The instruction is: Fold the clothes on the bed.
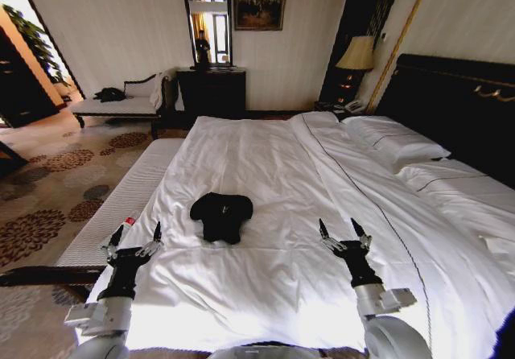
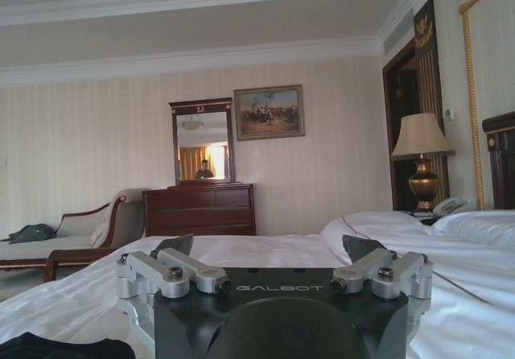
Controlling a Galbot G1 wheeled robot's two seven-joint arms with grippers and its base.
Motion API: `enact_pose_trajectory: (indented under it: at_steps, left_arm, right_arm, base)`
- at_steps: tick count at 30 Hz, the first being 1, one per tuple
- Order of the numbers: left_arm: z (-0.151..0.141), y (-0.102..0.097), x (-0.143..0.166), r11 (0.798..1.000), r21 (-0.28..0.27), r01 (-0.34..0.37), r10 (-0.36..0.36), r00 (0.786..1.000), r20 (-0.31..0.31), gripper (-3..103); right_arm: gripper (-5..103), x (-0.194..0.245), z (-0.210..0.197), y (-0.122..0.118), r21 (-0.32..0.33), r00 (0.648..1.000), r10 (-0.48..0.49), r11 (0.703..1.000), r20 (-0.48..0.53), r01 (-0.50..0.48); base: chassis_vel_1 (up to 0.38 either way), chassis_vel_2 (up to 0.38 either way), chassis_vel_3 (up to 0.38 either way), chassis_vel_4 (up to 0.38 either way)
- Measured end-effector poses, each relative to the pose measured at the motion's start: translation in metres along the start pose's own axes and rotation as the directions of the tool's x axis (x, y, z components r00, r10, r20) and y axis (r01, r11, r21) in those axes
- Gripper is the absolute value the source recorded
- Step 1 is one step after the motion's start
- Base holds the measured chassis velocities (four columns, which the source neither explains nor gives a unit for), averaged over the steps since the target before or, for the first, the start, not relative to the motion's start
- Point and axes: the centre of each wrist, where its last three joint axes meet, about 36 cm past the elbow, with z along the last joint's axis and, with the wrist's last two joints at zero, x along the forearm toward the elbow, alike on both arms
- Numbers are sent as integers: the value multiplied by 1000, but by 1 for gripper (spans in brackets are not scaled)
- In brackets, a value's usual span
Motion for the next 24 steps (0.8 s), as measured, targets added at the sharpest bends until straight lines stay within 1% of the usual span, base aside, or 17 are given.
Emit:
enact_pose_trajectory:
  at_steps: [7, 9, 10, 14, 15, 18, 19, 22, 23, 24]
  left_arm:
    - [20, 1, -2, 1000, -4, 18, -18, 999, -47, 100]
    - [28, 2, -3, 1000, -1, 25, -25, 997, -67, 100]
    - [28, 2, -3, 1000, -1, 25, -25, 997, -67, 100]
    - [50, 6, -7, 999, 24, 47, -43, 990, -132, 100]
    - [50, 6, -7, 999, 24, 47, -43, 990, -132, 100]
    - [62, 6, -16, 997, 54, 63, -53, 983, -173, 100]
    - [62, 6, -16, 997, 54, 63, -53, 983, -173, 100]
    - [68, 7, -32, 992, 96, 78, -58, 979, -195, 100]
    - [68, 7, -32, 992, 96, 78, -58, 979, -195, 100]
    - [68, 9, -42, 988, 125, 87, -60, 977, -202, 100]
  right_arm:
    - [100, -21, 17, -2, -29, 1000, 2, 1000, -12, -3]
    - [100, -30, 23, -2, -47, 1000, 6, 999, -19, -7]
    - [100, -30, 23, -2, -47, 1000, 6, 999, -19, -7]
    - [100, -46, 40, -1, -60, 999, 3, 998, -37, -5]
    - [100, -46, 40, -1, -60, 999, 3, 998, -37, -5]
    - [100, -51, 43, 5, -74, 999, -2, 997, -36, -1]
    - [100, -51, 43, 5, -74, 999, -2, 997, -36, -1]
    - [100, -53, 45, 8, -81, 999, -1, 997, -38, -2]
    - [100, -53, 45, 8, -81, 999, -1, 997, -38, -2]
    - [100, -52, 46, 8, -80, 999, -1, 997, -41, -2]
  base:
    - [0, 0, 0, 0]
    - [0, 0, 0, 0]
    - [0, 0, 0, 0]
    - [0, 0, 0, 0]
    - [0, 0, 0, 0]
    - [0, 0, 0, 0]
    - [0, 0, 0, 0]
    - [0, 0, 0, 0]
    - [0, 0, 0, 0]
    - [0, 0, 0, 0]
